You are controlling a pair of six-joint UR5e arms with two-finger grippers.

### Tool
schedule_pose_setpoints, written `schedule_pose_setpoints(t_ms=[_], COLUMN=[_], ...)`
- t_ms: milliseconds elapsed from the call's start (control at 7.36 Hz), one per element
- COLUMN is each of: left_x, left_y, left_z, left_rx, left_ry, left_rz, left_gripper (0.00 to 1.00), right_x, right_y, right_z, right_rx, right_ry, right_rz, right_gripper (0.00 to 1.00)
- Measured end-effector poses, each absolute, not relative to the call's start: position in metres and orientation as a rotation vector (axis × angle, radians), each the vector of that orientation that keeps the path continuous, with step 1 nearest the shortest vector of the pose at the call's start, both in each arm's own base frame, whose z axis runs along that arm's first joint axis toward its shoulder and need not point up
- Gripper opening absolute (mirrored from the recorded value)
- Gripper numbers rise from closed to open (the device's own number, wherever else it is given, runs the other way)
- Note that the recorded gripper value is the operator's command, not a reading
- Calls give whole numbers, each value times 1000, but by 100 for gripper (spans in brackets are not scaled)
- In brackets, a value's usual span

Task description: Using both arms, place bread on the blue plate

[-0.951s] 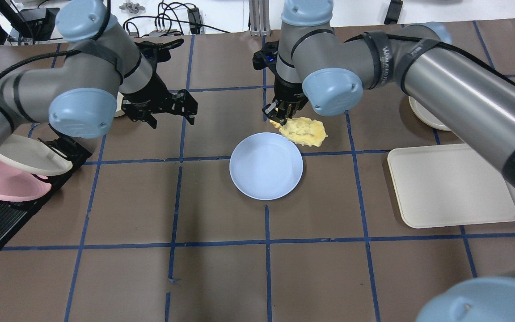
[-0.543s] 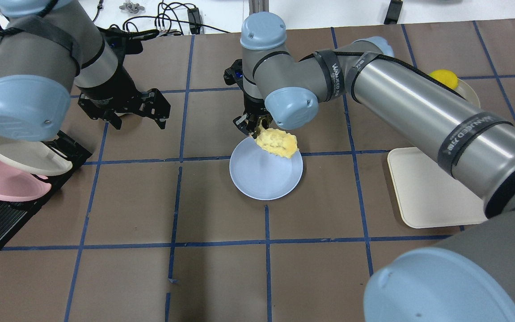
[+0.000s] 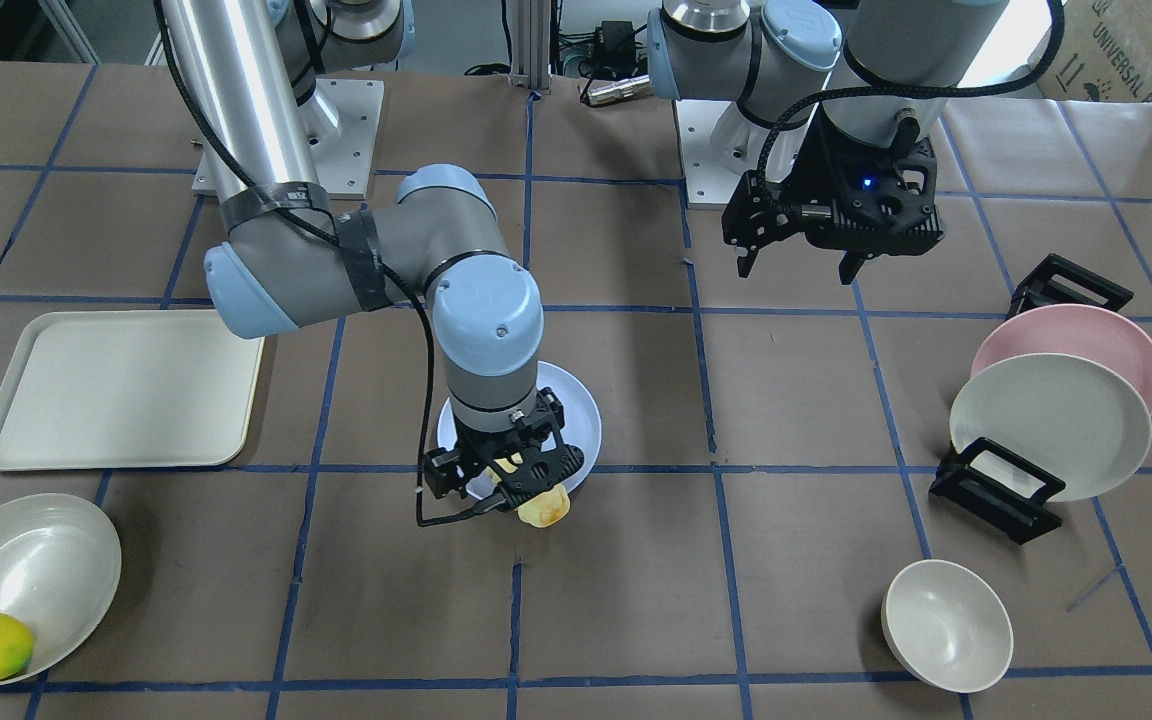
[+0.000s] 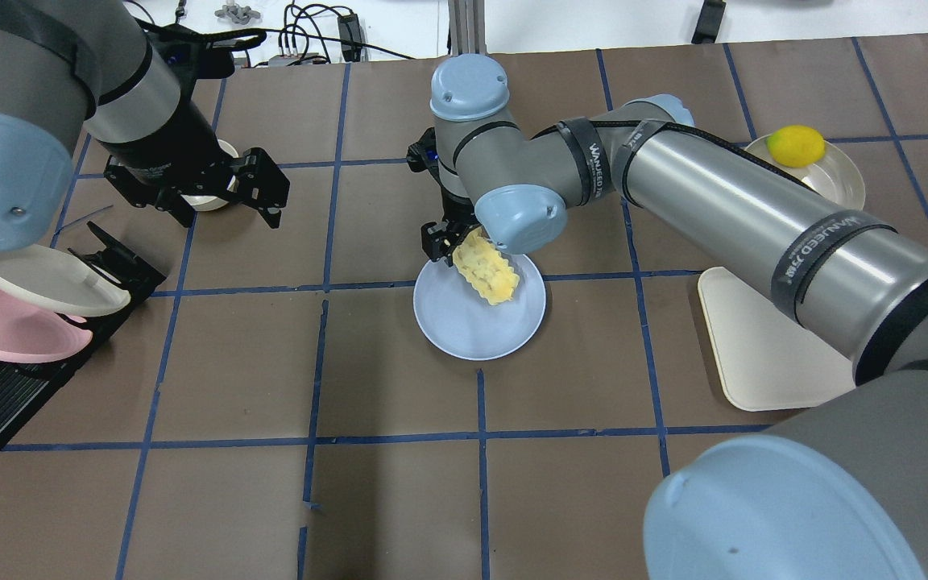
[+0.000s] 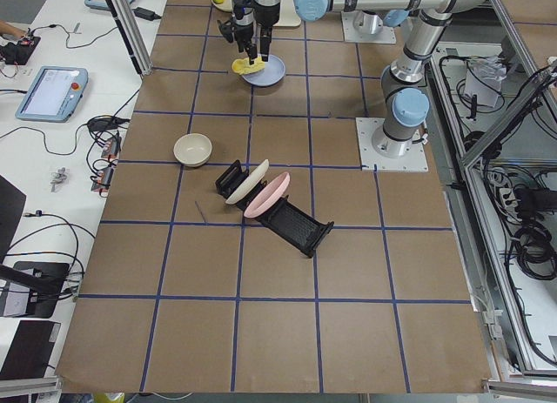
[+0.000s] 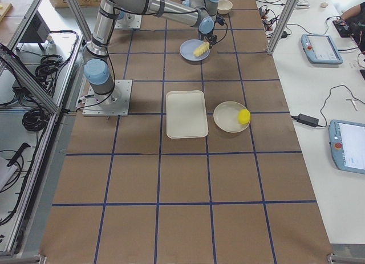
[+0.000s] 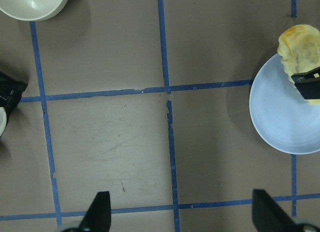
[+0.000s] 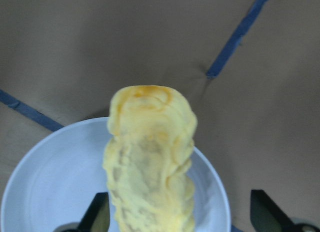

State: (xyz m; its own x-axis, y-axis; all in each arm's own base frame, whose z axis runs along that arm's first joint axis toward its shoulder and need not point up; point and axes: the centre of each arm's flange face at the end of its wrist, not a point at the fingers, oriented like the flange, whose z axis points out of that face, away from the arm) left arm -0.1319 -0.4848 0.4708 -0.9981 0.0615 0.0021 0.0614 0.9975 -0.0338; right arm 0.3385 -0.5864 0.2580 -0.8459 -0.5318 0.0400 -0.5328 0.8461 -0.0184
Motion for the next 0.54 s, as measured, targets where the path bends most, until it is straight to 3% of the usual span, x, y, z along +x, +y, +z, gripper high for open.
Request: schedule_pose_setpoints(t_ms=[272, 543], left_x=[-131, -129], left_y=[-485, -492], left_z=[476, 488], left_rx=[-90, -70], left_ry=[-3137, -3136], left_rz=[29, -15], left_gripper=[100, 100], right_x=[280, 222], right_y=[-582, -543], right_z=[304, 352], right_rx=[865, 823], right_ry=[-2963, -2983], right_rz=[62, 106], right_gripper=[100, 99])
